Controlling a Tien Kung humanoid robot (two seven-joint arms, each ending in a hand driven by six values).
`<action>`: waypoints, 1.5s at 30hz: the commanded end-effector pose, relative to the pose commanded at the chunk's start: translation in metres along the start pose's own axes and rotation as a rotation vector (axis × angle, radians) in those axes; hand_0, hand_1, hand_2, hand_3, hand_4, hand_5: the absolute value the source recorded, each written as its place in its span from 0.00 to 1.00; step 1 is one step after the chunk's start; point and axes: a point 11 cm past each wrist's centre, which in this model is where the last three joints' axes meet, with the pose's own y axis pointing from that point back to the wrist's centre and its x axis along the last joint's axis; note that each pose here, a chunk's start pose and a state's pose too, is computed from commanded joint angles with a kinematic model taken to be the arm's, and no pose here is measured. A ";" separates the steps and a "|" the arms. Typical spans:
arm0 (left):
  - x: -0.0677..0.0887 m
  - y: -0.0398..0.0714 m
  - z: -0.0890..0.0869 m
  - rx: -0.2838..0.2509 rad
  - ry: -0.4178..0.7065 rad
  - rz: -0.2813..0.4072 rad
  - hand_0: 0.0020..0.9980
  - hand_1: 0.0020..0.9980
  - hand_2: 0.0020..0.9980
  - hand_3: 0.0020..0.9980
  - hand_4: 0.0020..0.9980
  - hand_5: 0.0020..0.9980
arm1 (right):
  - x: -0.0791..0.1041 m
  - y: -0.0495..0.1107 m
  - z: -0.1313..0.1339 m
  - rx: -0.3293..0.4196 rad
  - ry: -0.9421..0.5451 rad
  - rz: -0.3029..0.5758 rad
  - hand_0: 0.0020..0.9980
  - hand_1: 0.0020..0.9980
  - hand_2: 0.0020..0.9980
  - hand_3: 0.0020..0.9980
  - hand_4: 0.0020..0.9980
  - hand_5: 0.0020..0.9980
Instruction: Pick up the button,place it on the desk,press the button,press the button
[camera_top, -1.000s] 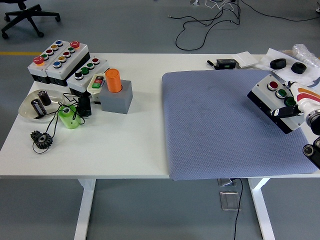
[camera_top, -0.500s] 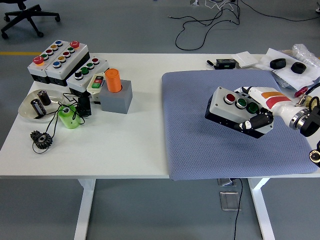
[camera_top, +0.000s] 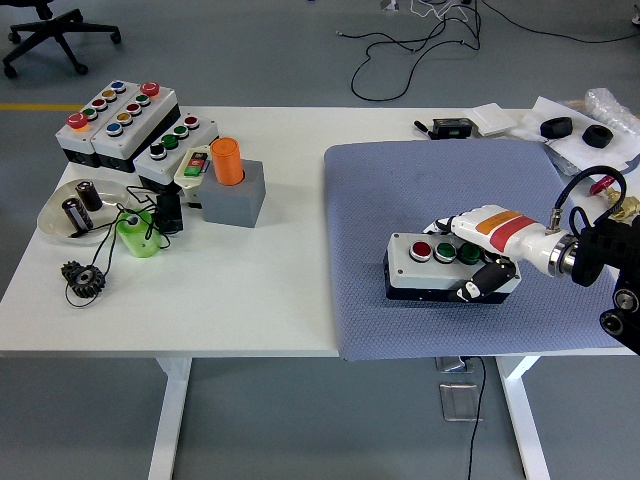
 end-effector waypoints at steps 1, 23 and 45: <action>0.000 0.000 0.000 0.000 0.000 0.000 0.60 0.54 0.50 0.45 0.28 0.98 | 0.000 0.000 0.000 0.000 0.001 0.000 0.16 0.00 0.14 0.25 0.44 0.00; 0.000 0.000 0.003 -0.004 0.004 0.000 0.60 0.54 0.50 0.46 0.28 0.98 | -0.003 -0.004 0.006 0.015 0.079 0.003 0.28 0.12 0.26 0.43 0.48 0.00; -0.001 0.000 -0.001 0.002 0.002 0.001 0.60 0.54 0.50 0.45 0.28 0.98 | -0.014 -0.001 0.018 -0.026 0.123 -0.070 0.80 0.67 0.74 0.76 0.73 0.03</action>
